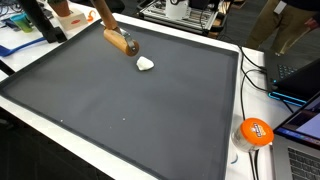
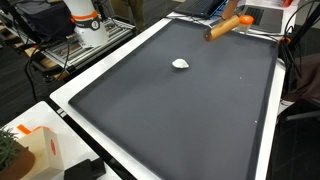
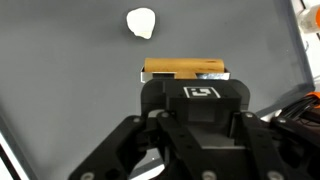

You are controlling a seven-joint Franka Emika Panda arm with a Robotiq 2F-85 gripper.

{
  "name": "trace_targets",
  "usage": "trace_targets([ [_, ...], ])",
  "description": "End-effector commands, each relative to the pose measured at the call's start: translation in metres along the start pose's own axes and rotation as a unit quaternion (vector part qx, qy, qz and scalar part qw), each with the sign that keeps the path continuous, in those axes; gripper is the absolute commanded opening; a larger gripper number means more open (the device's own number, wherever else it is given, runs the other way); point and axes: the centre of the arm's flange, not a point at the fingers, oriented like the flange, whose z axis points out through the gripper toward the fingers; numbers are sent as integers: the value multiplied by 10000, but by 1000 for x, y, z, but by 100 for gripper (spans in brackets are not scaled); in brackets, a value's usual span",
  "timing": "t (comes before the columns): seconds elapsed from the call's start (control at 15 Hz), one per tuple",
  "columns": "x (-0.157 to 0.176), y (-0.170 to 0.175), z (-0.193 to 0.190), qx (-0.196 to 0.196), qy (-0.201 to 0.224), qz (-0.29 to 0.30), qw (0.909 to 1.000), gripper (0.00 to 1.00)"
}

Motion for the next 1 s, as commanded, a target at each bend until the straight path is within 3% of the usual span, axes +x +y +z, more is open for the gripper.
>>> trace_targets([
  [0.0, -61, 31, 39, -100, -363, 81, 9993, 22],
  [0.13, -71, 36, 45, -114, -646, -228, 9976, 22],
  [0.2, -14, 6, 21, -173, -411, -88, 9990, 47],
  [0.47, -26, 11, 26, -239, -586, -173, 9978, 47],
  [0.53, -27, 12, 25, -239, -588, -181, 9978, 22],
  [0.73, -33, 14, 42, -402, -212, 32, 9990, 22],
  [0.93, -32, 16, 57, -522, -139, 208, 9983, 22],
])
